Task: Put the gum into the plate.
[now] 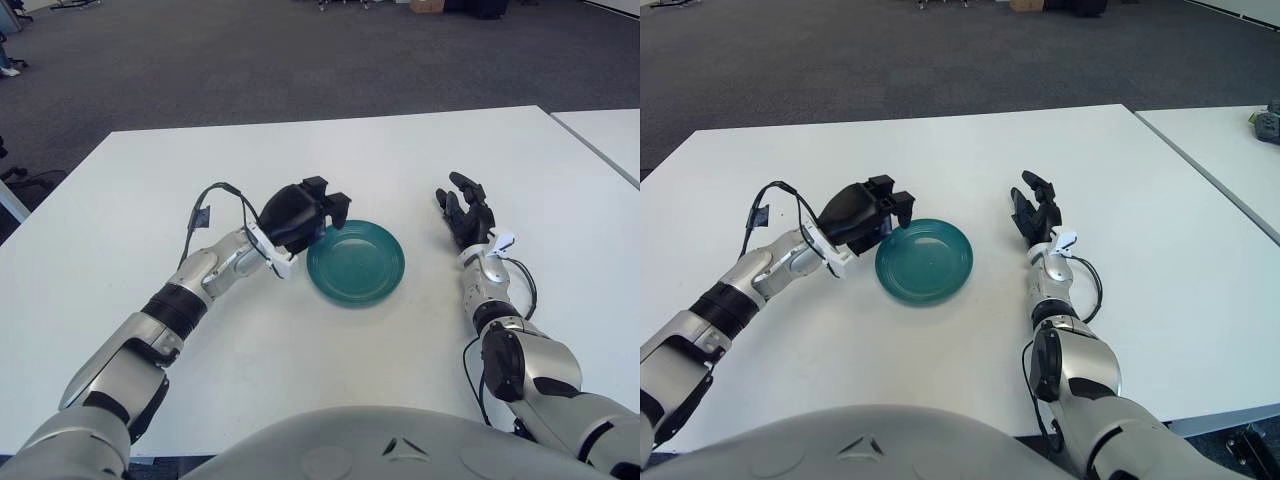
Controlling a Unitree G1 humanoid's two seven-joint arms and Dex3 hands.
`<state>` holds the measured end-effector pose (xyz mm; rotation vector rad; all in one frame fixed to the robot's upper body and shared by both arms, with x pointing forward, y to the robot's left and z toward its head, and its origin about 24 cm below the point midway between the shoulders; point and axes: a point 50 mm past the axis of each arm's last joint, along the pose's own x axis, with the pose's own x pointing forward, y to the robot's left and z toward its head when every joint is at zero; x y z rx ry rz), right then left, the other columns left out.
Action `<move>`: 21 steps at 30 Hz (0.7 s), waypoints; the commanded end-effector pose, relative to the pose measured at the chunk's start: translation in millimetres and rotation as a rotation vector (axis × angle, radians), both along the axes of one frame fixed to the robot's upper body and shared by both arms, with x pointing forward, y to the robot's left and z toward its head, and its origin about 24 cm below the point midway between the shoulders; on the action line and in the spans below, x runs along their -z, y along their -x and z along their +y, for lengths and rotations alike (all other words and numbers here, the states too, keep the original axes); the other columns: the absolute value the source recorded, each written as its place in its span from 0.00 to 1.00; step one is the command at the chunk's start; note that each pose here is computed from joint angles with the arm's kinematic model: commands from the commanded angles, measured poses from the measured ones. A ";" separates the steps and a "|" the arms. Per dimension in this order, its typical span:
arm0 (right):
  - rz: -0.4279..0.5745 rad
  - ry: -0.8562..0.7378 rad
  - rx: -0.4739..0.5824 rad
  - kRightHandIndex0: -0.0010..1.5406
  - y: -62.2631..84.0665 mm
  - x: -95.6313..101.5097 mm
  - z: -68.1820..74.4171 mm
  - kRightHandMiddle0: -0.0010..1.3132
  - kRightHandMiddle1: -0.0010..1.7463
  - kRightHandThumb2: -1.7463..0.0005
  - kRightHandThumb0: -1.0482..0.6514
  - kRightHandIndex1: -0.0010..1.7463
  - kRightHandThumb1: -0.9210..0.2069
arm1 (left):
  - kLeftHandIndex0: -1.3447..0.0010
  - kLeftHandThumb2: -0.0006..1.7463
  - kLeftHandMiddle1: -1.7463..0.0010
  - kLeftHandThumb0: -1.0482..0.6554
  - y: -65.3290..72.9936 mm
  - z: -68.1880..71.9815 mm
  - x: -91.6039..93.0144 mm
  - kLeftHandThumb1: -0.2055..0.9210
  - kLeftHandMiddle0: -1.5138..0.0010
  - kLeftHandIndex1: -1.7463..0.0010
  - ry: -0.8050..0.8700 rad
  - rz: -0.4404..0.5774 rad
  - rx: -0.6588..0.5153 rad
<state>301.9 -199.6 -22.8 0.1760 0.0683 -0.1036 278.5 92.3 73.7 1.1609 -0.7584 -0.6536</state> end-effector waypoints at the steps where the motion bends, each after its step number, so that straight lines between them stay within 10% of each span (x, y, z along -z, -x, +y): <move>1: 0.190 -0.074 -0.006 0.27 28.7 38.5 9.0 0.00 0.46 0.73 0.32 0.00 0.01 | 0.44 0.92 0.00 0.61 -2.5 -6.5 -8.7 0.18 0.44 0.14 -0.024 -0.004 0.032; 21: 0.169 -0.130 -0.028 0.26 31.3 40.2 14.6 0.00 0.47 0.69 0.35 0.01 0.00 | 0.63 0.74 0.00 0.61 2.3 -53.4 19.3 0.48 0.67 0.02 -0.253 0.122 0.249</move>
